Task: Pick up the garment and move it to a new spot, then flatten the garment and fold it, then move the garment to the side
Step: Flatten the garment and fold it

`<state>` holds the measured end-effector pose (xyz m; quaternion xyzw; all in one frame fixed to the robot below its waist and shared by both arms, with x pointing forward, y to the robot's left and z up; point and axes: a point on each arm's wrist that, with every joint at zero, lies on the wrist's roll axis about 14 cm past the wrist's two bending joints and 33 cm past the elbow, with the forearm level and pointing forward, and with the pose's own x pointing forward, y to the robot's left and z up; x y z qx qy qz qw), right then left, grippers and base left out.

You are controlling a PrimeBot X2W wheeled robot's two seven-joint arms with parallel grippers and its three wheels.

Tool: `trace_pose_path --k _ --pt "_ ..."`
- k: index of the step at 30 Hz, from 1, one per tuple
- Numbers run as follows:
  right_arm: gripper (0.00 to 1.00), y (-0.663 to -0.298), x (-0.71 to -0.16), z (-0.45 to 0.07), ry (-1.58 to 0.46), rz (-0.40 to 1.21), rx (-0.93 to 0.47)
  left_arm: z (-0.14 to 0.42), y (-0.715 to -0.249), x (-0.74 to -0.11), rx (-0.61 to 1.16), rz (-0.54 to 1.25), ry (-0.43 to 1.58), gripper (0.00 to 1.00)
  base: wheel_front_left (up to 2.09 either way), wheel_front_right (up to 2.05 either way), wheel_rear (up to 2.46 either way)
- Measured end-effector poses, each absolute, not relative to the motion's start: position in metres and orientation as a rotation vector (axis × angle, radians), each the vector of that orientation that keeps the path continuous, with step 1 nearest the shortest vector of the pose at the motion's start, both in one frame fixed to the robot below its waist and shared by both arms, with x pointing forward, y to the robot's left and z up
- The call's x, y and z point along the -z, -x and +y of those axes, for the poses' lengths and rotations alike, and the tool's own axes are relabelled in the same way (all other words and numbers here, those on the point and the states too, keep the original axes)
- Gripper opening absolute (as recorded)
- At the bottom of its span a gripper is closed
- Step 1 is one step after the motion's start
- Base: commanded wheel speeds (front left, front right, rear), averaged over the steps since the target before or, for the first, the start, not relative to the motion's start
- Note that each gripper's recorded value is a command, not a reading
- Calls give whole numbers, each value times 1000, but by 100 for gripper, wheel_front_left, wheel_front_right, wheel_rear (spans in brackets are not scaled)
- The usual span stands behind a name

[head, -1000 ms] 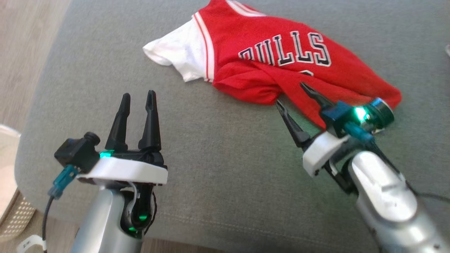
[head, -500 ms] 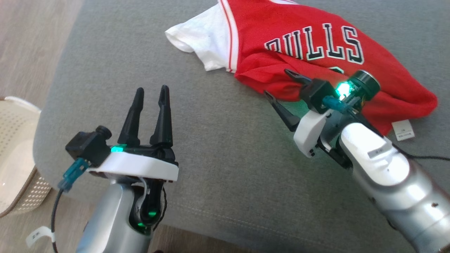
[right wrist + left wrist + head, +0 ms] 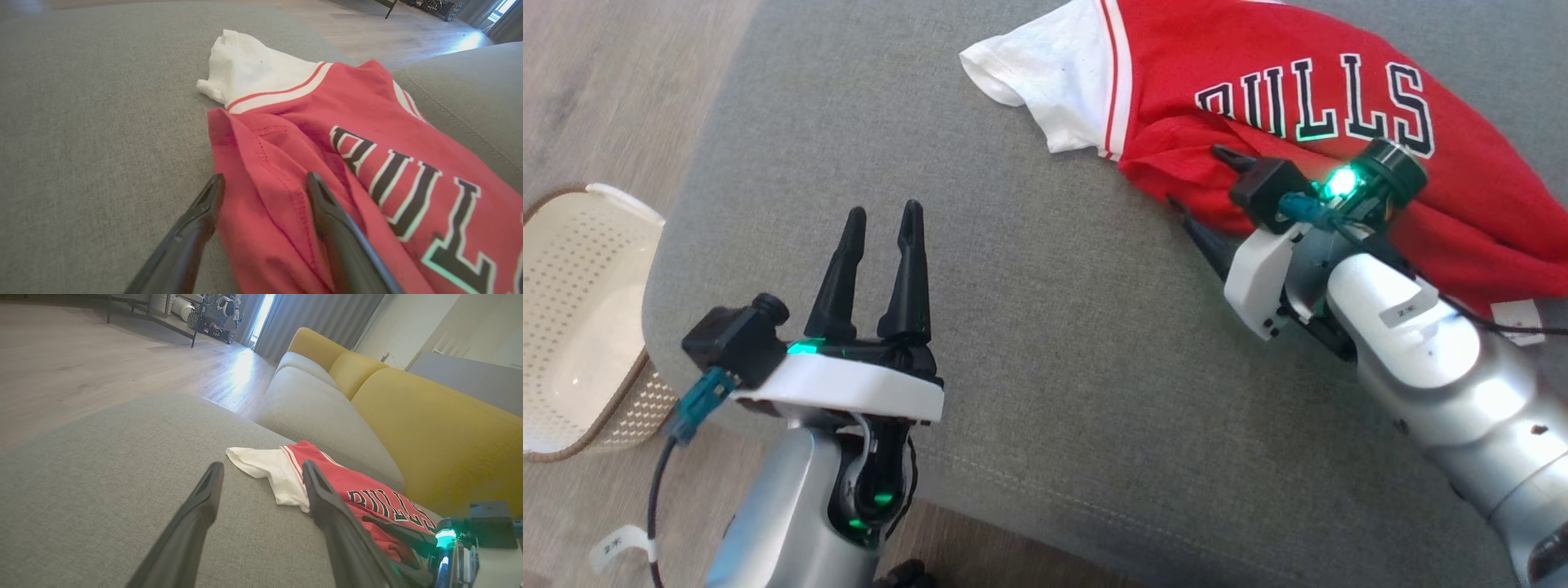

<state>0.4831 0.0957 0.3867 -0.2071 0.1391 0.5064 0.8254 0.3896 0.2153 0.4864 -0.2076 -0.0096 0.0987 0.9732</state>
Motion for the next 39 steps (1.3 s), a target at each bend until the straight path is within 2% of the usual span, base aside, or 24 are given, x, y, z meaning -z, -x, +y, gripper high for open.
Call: trace_pose_path --k 2,3,4,10,17,22,32,39 --pt "98 -487 -385 95 439 300 -1071 216 -389 -485 -204 -16 417 100 0 0 0" --pt "42 -488 -385 94 434 300 -1067 216 -389 -485 -203 -16 417 100 0 0 0" --pt "0 -490 -386 93 429 300 -1061 216 -389 -486 -202 -17 418 100 0 0 0" --pt "0 -496 -402 86 369 255 -1019 209 -394 -489 -180 -28 428 100 0 0 0" --pt "0 -511 -443 49 233 163 -869 190 -402 -497 -111 -45 433 100 0 0 0" --pt "0 -497 -446 -2 140 185 -728 173 -406 -503 -53 -57 438 100 0 0 0" --pt "0 -471 -477 -139 41 171 -337 122 -414 -507 102 -49 459 100 0 0 0" --pt "0 -427 -458 -208 -4 297 -119 90 -422 -509 199 -40 460 100 0 0 0"
